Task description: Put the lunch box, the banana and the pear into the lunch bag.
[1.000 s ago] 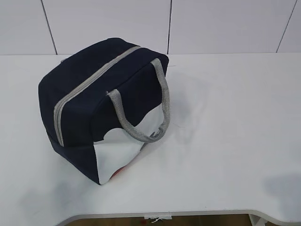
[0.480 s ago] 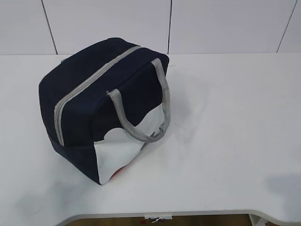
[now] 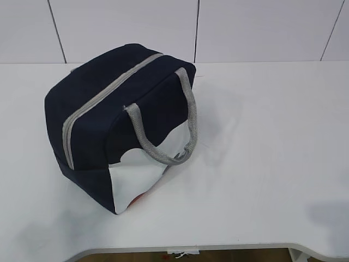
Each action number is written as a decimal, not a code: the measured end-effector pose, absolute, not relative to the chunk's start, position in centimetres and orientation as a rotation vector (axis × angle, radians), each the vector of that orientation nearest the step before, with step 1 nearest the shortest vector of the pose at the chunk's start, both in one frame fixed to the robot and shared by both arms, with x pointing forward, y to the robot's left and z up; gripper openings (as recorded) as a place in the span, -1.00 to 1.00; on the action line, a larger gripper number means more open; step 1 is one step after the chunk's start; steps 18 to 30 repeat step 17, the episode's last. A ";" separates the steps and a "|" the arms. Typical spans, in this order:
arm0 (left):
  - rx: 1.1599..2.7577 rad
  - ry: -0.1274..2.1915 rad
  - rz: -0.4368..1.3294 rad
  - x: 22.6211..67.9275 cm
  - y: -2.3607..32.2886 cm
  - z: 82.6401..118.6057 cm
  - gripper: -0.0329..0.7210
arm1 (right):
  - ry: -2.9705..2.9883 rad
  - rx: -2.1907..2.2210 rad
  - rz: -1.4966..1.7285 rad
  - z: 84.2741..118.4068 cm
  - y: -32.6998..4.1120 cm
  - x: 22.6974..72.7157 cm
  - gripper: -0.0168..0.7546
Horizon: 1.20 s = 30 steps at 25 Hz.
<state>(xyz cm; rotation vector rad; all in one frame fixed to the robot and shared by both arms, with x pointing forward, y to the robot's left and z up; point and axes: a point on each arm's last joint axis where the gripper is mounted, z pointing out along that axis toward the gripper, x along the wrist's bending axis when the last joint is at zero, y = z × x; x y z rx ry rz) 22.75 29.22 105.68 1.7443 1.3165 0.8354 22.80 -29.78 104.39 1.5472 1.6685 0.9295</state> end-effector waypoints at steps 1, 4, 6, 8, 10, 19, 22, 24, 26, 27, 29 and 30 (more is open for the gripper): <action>1.744 1.317 0.835 22.8 29.2 105.7 -0.27 | 1.668 1.547 0.929 104.4 -29.8 22.8 -0.07; 1.744 1.317 0.835 22.8 29.2 105.7 -0.27 | 1.668 1.547 0.929 104.4 -29.8 22.8 -0.07; 1.744 1.317 0.835 22.8 29.2 105.7 -0.27 | 1.668 1.547 0.929 104.4 -29.8 22.8 -0.07; 1.744 1.317 0.835 22.8 29.2 105.7 -0.27 | 1.668 1.547 0.929 104.4 -29.8 22.8 -0.07; 1.744 1.317 0.835 22.8 29.2 105.7 -0.27 | 1.668 1.547 0.929 104.4 -29.8 22.8 -0.07; 1.744 1.317 0.835 22.8 29.2 105.7 -0.27 | 1.668 1.547 0.929 104.4 -29.8 22.8 -0.07; 1.744 1.317 0.835 22.8 29.2 105.7 -0.27 | 1.668 1.547 0.929 104.4 -29.8 22.8 -0.07; 1.744 1.317 0.835 22.8 29.2 105.7 -0.27 | 1.668 1.547 0.929 104.4 -29.8 22.8 -0.07; 1.744 1.317 0.835 22.8 29.2 105.7 -0.27 | 1.668 1.547 0.929 104.4 -29.8 22.8 -0.07; 1.744 1.317 0.835 22.8 29.2 105.7 -0.27 | 1.668 1.547 0.929 104.4 -29.8 22.8 -0.07; 1.744 1.317 0.835 22.8 29.2 105.7 -0.27 | 1.668 1.547 0.929 104.4 -29.8 22.8 -0.07; 1.744 1.317 0.835 22.8 29.2 105.7 -0.27 | 1.668 1.547 0.929 104.4 -29.8 22.8 -0.07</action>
